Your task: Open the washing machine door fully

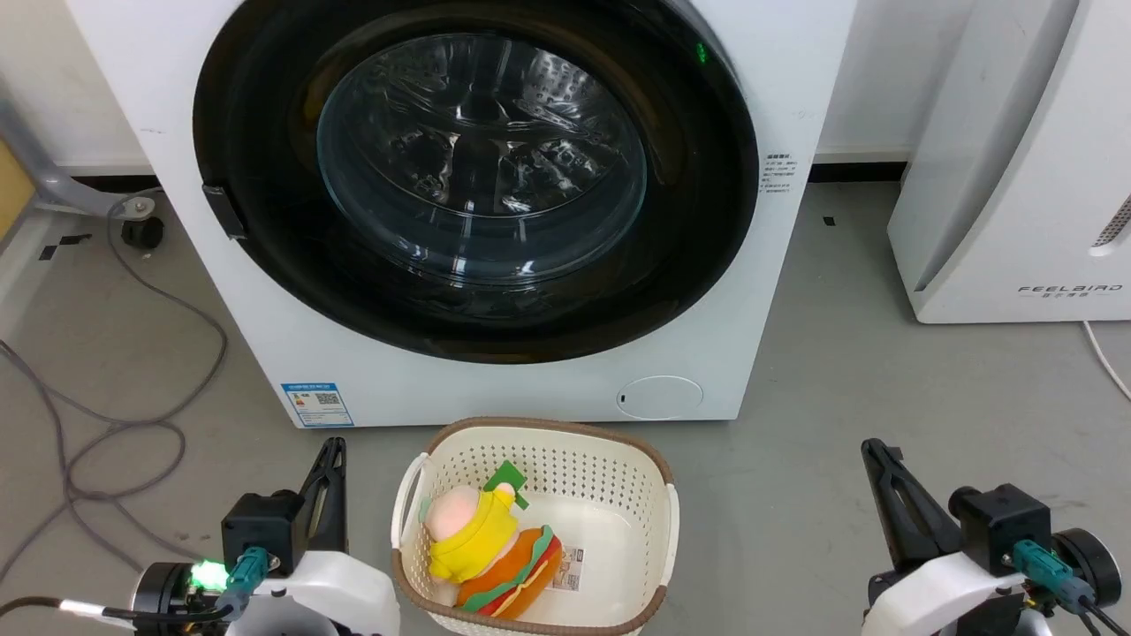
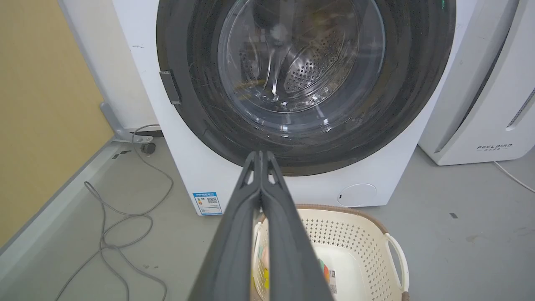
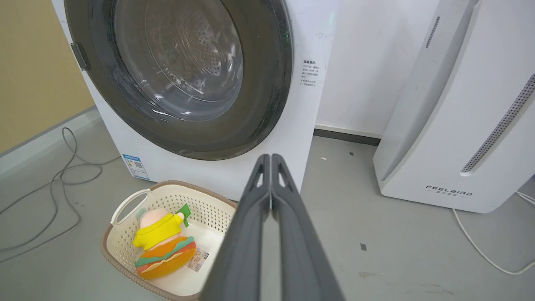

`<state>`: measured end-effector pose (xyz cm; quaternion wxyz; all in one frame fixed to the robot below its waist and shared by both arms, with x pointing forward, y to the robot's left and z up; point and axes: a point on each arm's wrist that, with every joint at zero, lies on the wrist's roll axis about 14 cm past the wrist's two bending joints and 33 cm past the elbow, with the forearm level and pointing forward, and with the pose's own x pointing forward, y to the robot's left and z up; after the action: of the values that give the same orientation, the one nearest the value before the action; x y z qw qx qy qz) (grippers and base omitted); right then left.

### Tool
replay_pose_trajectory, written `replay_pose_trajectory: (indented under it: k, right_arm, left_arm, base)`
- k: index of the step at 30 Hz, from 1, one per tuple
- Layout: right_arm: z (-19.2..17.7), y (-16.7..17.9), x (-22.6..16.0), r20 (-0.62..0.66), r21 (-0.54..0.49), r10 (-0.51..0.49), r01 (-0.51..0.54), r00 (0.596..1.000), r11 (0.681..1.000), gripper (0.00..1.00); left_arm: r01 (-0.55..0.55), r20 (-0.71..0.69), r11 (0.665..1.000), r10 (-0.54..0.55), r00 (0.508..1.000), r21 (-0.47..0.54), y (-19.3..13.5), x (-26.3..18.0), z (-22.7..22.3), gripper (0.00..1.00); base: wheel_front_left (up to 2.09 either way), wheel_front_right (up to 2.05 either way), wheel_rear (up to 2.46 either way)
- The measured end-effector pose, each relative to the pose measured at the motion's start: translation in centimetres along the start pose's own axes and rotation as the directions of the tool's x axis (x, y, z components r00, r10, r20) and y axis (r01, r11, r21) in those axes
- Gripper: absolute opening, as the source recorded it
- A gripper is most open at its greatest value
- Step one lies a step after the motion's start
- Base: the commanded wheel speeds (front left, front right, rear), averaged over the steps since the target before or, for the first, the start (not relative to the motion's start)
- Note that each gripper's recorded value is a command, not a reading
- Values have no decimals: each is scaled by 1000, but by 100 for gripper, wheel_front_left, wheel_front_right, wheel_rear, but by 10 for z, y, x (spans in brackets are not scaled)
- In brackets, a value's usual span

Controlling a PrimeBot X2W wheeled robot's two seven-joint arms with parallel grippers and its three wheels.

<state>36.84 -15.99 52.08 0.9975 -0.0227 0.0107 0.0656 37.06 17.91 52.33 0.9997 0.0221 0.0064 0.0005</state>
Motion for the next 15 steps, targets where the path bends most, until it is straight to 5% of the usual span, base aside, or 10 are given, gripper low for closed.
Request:
replay_pose_trajectory:
  k: [5, 6, 15]
  right_arm:
    - [1, 0, 0, 2, 0, 0, 0, 1000, 1000, 0]
    - [0, 0, 0, 2, 0, 0, 0, 1000, 1000, 100]
    - [-2, 0, 0, -3, 6, 0, 0, 1000, 1000, 100]
  left_arm:
    - [0, 0, 1000, 0, 1000, 3, 0, 0, 0, 0]
    - [0, -1, 1000, 0, 1000, 2, 0, 0, 0, 100]
    - [1, -7, 1000, -1, 1000, -4, -1, 0, -3, 100]
  base:
    - [0, 0, 0]
    - [0, 0, 0]
    - [0, 0, 0]
